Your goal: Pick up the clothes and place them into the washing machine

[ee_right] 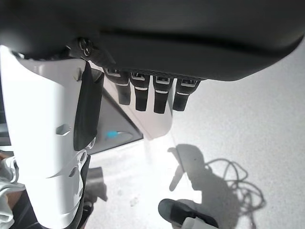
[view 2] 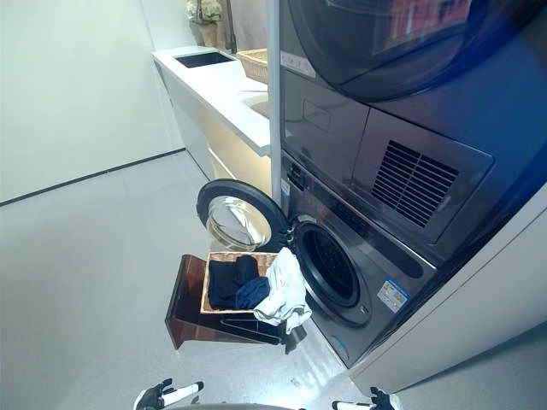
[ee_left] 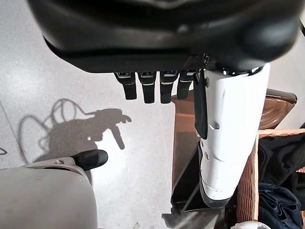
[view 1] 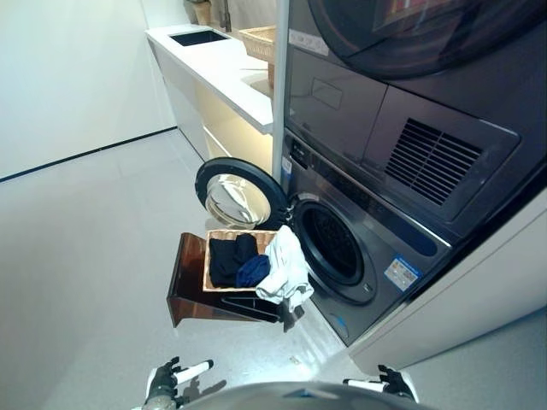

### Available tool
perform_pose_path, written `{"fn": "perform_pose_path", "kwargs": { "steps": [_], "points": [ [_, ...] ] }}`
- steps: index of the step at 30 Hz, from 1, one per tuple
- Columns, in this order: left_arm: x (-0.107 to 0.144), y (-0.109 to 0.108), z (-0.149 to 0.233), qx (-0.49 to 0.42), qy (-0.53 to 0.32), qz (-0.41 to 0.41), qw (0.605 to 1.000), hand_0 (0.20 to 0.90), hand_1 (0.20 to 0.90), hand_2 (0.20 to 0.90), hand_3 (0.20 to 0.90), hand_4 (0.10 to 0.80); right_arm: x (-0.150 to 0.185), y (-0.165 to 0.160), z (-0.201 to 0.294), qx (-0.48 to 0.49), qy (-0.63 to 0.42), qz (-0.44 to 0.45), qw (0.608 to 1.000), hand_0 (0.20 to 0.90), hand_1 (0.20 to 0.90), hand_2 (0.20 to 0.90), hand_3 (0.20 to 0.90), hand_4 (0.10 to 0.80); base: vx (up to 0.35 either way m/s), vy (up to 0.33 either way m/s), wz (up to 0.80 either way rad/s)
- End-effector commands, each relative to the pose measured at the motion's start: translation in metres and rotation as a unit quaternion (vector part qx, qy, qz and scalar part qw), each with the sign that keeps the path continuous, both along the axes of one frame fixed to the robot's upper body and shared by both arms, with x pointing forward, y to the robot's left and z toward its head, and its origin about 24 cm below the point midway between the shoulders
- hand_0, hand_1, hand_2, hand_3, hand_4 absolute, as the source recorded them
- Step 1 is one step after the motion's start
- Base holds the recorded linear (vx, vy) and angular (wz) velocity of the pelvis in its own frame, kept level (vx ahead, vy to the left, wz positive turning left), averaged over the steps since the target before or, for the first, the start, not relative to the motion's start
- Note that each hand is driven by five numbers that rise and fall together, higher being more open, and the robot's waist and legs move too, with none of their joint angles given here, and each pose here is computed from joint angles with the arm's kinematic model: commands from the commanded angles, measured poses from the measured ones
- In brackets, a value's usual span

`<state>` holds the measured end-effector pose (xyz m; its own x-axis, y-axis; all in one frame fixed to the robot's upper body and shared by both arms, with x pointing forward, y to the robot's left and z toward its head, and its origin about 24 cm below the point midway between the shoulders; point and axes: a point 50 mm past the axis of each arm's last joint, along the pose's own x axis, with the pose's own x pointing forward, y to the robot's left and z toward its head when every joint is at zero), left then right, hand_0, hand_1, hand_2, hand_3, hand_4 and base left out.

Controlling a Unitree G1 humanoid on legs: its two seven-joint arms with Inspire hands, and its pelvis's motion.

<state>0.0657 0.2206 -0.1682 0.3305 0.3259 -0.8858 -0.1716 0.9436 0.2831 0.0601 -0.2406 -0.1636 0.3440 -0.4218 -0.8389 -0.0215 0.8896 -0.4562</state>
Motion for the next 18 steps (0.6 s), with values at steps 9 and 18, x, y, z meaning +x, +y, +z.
{"fn": "perform_pose_path", "kwargs": {
  "steps": [9,18],
  "points": [
    [0.006,-0.003,0.000,0.002,0.013,-0.014,1.000,0.900,0.900,0.900,0.900,0.800,0.036,0.004,0.006,-0.013,-0.033,0.017,0.999,0.900,0.900,0.900,0.900,0.800,0.000,0.000,0.00],
    [0.012,-0.006,0.000,0.008,0.014,-0.054,0.998,0.900,0.900,0.900,0.900,0.800,0.045,0.005,0.007,-0.010,-0.045,0.013,0.999,0.900,0.900,0.900,0.900,0.800,-0.014,-0.019,0.00]
  ]
}}
